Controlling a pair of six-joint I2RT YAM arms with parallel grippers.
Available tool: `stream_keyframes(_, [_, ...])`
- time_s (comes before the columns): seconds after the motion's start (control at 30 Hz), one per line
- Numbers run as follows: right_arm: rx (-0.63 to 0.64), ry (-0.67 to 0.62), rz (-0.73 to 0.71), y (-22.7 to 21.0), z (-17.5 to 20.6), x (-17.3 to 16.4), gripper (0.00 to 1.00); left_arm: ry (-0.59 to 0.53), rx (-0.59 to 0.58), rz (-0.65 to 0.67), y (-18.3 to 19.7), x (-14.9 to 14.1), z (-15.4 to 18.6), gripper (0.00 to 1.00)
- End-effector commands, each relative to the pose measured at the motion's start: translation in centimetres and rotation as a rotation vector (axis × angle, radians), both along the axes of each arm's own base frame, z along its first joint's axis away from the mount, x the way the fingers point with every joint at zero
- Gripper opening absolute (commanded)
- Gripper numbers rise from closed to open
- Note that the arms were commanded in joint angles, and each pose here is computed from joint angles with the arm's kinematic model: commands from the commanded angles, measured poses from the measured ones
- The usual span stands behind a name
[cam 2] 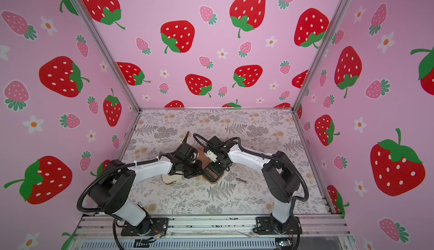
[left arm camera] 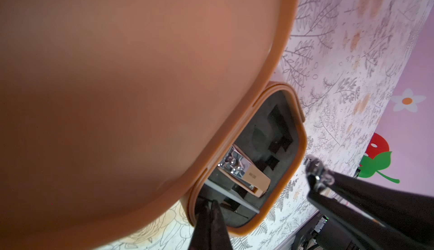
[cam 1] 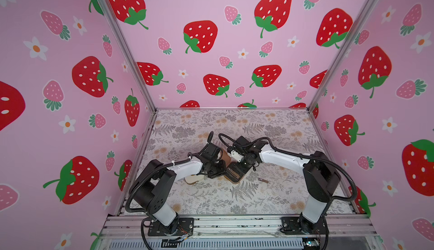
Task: Organize nail clipper sets
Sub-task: Place the nail clipper in the storage box.
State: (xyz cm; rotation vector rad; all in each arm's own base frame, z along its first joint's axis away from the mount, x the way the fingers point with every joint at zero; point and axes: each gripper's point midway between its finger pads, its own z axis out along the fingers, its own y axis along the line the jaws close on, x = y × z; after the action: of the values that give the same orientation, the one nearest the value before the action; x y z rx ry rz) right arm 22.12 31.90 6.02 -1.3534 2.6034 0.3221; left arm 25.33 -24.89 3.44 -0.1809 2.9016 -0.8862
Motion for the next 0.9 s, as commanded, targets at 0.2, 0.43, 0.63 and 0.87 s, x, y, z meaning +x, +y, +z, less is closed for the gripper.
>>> stream_keyframes(0.2, [0.021,0.077,-0.007,2.0,-1.8,-0.2,0.07,0.044,0.048,0.003,0.9,-1.2,-1.4,0.00])
stream_keyframes(0.43, [-0.010,0.061,-0.020,1.7,-2.5,0.5,0.07,0.047,0.050,0.002,1.0,-1.2,-1.4,0.00])
stream_keyframes(0.63, [-0.040,0.060,-0.032,1.2,-3.1,0.8,0.07,0.048,0.050,0.001,0.9,-1.3,-1.5,0.00])
stream_keyframes(0.87, [-0.080,0.063,-0.029,0.6,-4.3,0.8,0.07,0.050,0.050,0.001,0.9,-1.3,-1.6,0.00])
